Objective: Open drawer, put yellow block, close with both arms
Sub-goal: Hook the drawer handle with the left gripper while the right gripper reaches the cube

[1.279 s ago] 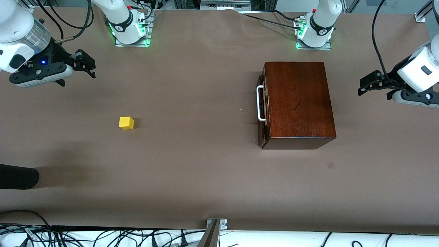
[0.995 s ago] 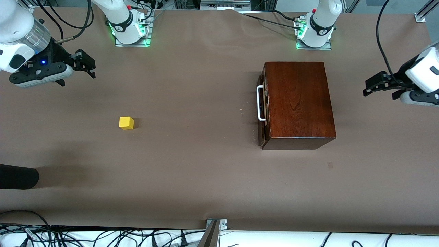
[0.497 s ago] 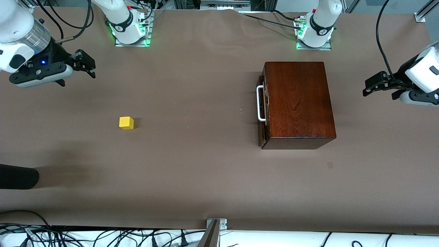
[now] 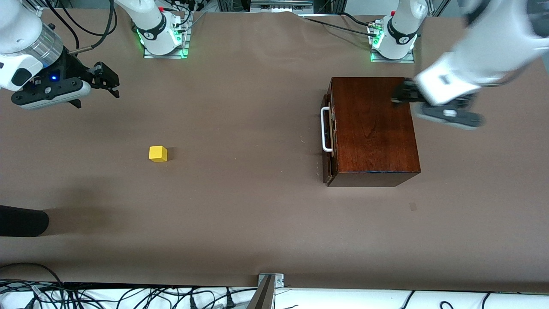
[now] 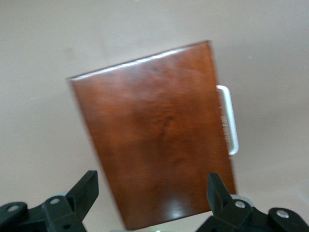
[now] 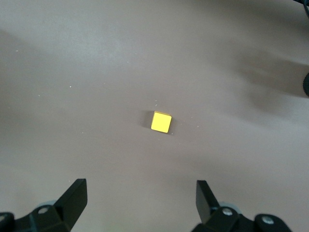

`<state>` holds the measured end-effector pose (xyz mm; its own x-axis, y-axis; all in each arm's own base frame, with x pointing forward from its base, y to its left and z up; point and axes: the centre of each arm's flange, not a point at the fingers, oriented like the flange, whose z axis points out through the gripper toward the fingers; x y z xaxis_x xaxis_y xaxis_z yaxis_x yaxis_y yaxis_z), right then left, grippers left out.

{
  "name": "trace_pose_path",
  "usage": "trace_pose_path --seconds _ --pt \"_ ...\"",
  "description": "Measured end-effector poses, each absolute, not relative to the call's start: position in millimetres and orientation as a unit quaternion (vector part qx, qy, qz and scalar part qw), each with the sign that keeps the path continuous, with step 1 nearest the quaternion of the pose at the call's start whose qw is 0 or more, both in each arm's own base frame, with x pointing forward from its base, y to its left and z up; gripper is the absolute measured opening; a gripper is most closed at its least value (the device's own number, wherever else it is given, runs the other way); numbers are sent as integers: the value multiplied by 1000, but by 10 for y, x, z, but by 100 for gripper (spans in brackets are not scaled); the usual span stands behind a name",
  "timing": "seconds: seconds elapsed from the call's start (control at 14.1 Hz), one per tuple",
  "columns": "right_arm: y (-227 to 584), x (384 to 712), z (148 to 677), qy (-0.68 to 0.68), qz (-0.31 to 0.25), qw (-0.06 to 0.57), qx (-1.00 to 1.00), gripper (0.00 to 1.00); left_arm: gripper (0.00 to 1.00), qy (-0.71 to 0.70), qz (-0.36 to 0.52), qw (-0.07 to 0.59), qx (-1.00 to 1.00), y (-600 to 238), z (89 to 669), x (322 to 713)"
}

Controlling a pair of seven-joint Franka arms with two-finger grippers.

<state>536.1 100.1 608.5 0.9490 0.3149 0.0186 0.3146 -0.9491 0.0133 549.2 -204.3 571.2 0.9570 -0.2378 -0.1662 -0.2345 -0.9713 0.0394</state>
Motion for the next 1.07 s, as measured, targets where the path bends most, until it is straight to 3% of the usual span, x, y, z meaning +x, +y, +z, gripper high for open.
trace_pose_path --seconds 0.14,0.5,1.07 --pt "998 5362 6085 159 10 5 987 100 100 -105 -104 -2 989 -2716 5379 5360" --pt "972 5368 6087 157 11 5 988 100 100 -68 -82 -111 988 -3915 4328 5072" --pt "968 5408 6119 156 29 5 987 100 100 -40 -60 -139 988 -4179 3250 4954"
